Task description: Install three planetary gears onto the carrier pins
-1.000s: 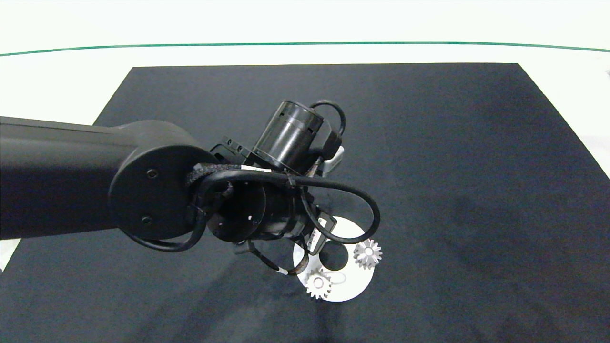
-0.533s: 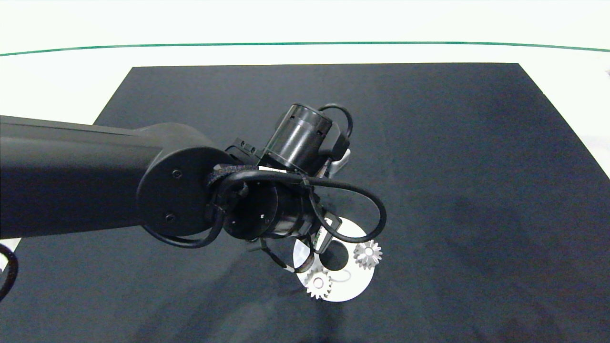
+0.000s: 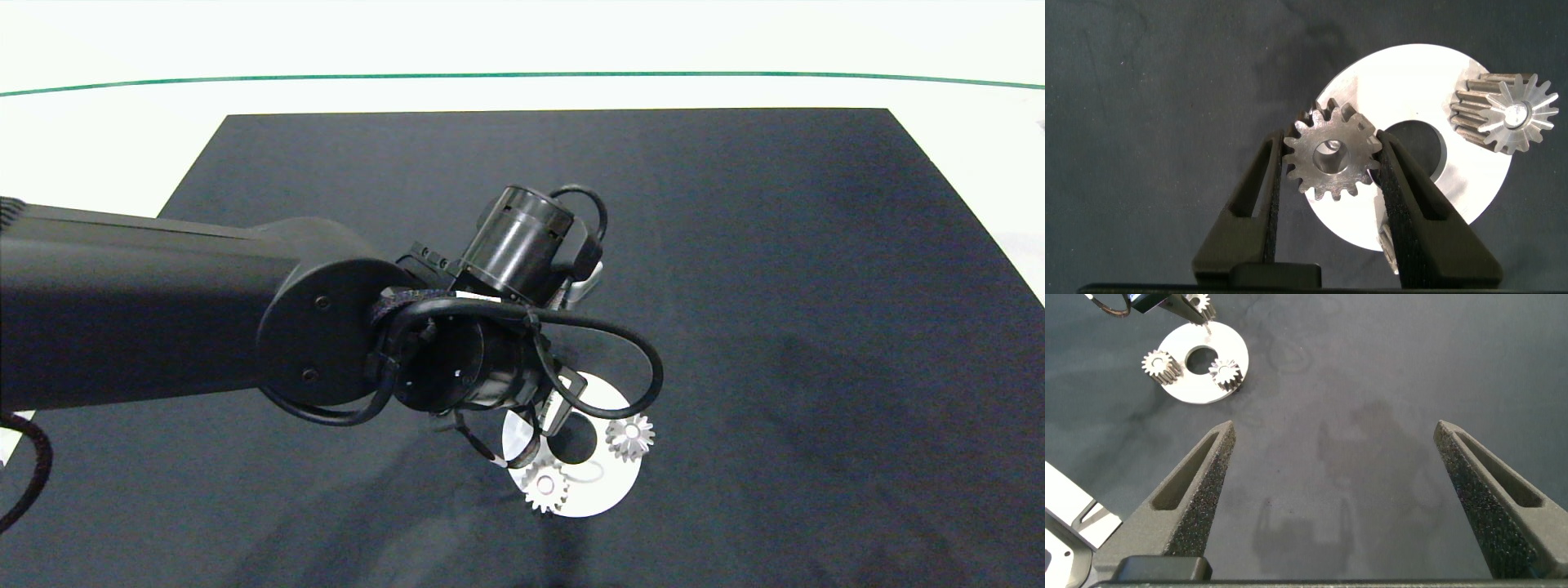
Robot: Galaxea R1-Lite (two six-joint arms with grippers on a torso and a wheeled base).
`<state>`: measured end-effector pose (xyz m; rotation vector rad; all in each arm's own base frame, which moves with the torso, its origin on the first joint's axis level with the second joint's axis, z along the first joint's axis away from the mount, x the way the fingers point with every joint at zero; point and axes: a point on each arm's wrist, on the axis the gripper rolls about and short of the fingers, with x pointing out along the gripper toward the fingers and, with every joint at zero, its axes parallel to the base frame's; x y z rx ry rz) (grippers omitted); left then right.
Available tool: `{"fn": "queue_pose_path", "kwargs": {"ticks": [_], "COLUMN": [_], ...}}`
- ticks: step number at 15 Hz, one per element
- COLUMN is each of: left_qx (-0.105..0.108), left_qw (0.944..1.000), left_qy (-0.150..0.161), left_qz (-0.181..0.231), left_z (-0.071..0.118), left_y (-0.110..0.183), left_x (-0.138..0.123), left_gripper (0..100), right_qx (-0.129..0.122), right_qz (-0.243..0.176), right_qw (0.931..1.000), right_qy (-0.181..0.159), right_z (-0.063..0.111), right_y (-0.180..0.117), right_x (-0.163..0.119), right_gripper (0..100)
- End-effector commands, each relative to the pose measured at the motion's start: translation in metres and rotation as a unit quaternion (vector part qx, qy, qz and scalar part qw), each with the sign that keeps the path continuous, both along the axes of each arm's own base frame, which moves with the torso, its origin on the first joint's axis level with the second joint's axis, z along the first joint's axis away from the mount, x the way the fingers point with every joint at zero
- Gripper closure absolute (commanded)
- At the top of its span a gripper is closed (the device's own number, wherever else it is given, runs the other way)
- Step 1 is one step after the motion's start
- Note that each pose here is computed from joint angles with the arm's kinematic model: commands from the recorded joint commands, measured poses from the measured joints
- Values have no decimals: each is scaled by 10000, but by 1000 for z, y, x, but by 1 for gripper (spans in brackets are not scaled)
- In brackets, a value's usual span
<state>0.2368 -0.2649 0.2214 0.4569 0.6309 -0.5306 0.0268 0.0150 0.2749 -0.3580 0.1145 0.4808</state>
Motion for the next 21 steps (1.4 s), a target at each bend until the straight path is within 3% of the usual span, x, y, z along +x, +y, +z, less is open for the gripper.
{"fn": "queue_pose_path", "kwargs": {"ticks": [1, 21], "left_qx": [30, 19], "left_qw": [10000, 10000], "left_qy": [17, 14], "left_qz": [15, -19], "left_z": [-2, -1], "left_y": [0, -2], "left_x": [0, -2], "left_gripper": [81, 81], "right_qx": [-26, -41], "right_qz": [1, 10], "right_qw": [10000, 10000], "right_qy": [16, 25], "right_z": [0, -1], "right_y": [0, 1], "right_x": [0, 1], "right_gripper": [0, 0]}}
